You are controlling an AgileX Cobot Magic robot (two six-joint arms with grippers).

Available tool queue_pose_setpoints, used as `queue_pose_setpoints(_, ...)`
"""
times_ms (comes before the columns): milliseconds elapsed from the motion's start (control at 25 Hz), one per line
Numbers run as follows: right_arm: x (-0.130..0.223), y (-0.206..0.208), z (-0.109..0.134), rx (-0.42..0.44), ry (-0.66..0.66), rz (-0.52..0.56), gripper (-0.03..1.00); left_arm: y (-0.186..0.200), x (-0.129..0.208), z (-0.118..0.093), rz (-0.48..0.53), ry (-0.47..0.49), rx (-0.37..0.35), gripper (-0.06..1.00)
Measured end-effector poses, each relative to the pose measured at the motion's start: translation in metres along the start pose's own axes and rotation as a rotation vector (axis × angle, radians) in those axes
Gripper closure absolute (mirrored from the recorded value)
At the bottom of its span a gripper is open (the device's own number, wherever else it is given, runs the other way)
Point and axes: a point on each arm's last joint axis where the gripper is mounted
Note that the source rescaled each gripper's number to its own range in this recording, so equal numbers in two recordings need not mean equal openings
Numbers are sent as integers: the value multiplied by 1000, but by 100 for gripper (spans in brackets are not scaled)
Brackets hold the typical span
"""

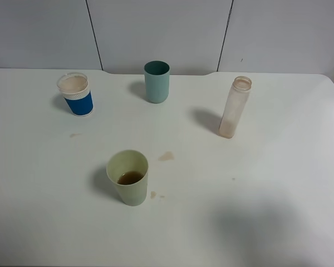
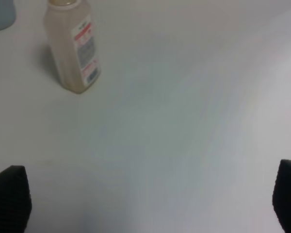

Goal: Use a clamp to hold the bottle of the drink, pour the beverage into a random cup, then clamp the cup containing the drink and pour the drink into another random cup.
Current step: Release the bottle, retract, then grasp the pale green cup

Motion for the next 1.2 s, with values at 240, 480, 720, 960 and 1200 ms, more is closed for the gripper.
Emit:
queue_pose_setpoints(240, 0, 1, 1, 145, -78, 25, -3, 0, 0, 0, 0, 0, 0, -6)
queue_pose_setpoints(480, 0, 1, 1, 179, -95, 31, -3, 0, 0, 0, 0, 0, 0, -6)
queue_pose_setpoints(720, 0, 1, 1, 206, -112, 35, -3, 0, 0, 0, 0, 0, 0, -6)
queue_pose_setpoints(960, 0, 1, 1, 206, -112, 35, -3, 0, 0, 0, 0, 0, 0, -6)
queue_pose_setpoints(1200, 0, 1, 1, 206, -112, 35, -3, 0, 0, 0, 0, 0, 0, -6)
Point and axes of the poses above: a point on each arm's last joint axis where the gripper is mounted, y pointing back along that axis away from the gripper, z along the wrist's bending axis when the last joint is at zero, x = y × z, and after that the axes turned 6 degrees about y, right-handed
